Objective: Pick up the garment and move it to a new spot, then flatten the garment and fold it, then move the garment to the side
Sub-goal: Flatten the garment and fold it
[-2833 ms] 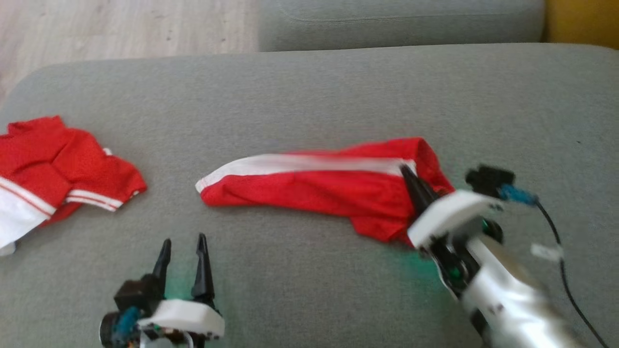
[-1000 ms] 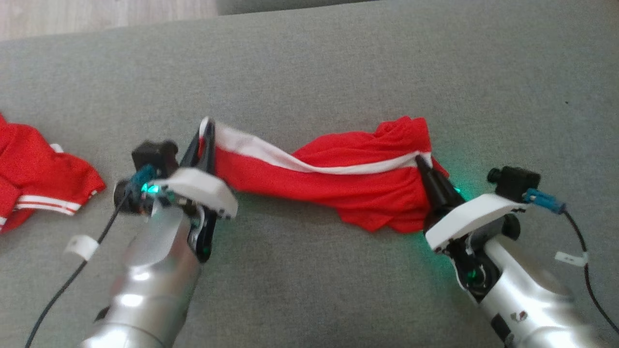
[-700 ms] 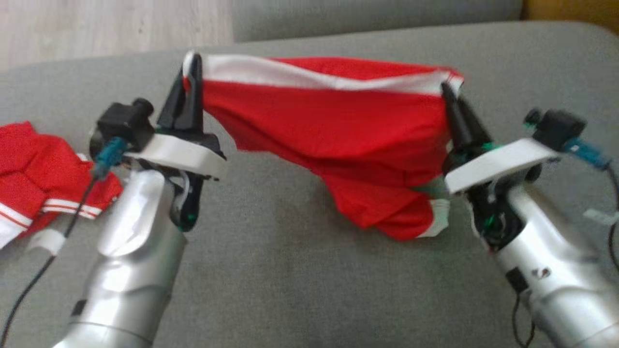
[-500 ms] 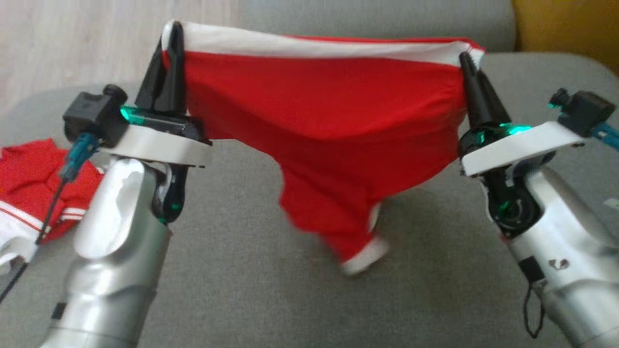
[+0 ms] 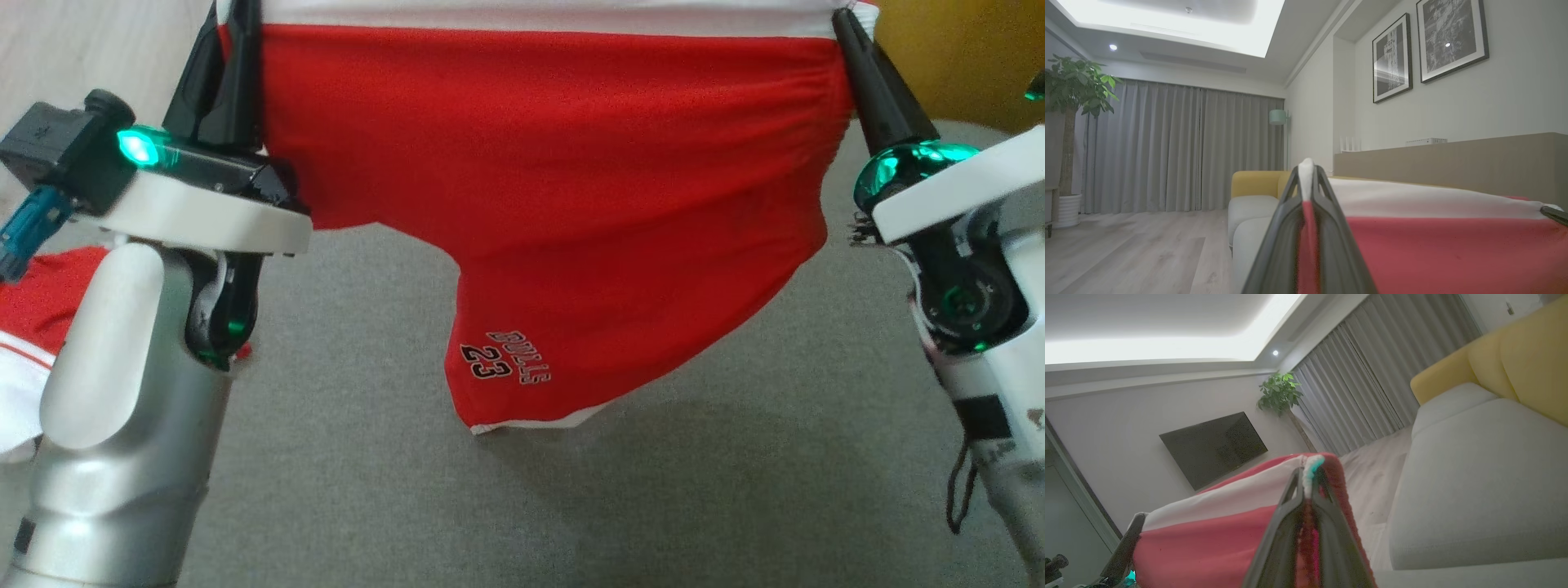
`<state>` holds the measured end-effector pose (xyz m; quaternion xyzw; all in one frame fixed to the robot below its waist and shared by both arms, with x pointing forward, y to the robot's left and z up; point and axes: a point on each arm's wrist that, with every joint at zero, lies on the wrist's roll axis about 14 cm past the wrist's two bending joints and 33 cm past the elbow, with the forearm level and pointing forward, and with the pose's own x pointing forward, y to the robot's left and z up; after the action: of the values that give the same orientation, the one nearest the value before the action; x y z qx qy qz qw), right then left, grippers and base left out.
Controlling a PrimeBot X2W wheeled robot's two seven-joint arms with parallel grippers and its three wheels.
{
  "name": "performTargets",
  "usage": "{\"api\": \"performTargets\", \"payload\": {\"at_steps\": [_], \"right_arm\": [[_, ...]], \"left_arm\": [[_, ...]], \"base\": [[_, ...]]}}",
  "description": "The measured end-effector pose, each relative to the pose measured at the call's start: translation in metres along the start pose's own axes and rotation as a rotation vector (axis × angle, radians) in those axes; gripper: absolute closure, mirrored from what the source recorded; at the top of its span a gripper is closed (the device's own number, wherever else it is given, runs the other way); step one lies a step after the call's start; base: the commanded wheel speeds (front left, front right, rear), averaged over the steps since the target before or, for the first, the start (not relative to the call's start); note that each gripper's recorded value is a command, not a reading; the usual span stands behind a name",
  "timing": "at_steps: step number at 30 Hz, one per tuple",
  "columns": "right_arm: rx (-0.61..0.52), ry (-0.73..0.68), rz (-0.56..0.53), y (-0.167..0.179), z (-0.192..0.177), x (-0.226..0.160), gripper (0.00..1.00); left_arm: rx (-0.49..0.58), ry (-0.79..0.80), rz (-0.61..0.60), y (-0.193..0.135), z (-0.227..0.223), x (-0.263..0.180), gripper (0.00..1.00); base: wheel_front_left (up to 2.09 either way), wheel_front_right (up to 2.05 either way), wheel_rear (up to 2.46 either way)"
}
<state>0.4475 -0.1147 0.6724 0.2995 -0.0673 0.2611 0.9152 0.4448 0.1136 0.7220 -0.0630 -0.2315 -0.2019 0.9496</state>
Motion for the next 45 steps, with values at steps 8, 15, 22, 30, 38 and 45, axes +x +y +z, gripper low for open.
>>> {"api": "performTargets", "payload": {"at_steps": [8,15,22,30,38,45], "right_arm": [[-0.064,0.089,-0.082,-0.045,-0.015,0.050,1.00],[-0.208,-0.031,-0.018,-0.045,0.012,0.115,1.00],[-0.434,-0.225,0.109,-0.031,0.056,0.150,1.00],[-0.390,-0.071,0.087,-0.067,-0.013,0.121,1.00],[-0.168,0.186,-0.045,-0.095,-0.123,0.026,1.00],[-0.021,0.263,-0.103,-0.070,-0.160,-0.040,1.00]], "left_arm": [[-0.016,0.104,0.026,0.014,-0.057,0.039,1.00],[0.034,0.040,0.031,0.025,-0.082,0.100,1.00],[0.053,-0.257,0.001,0.017,-0.015,0.157,1.00],[-0.052,-0.092,0.044,0.018,-0.105,0.105,1.00],[-0.217,0.257,0.200,0.018,-0.211,-0.019,1.00],[-0.322,0.364,0.288,0.005,-0.218,-0.092,1.00]], "base": [[0.00,0.00,0.00],[0.00,0.00,0.00],[0.00,0.00,0.00],[0.00,0.00,0.00],[0.00,0.00,0.00],[0.00,0.00,0.00]]}}
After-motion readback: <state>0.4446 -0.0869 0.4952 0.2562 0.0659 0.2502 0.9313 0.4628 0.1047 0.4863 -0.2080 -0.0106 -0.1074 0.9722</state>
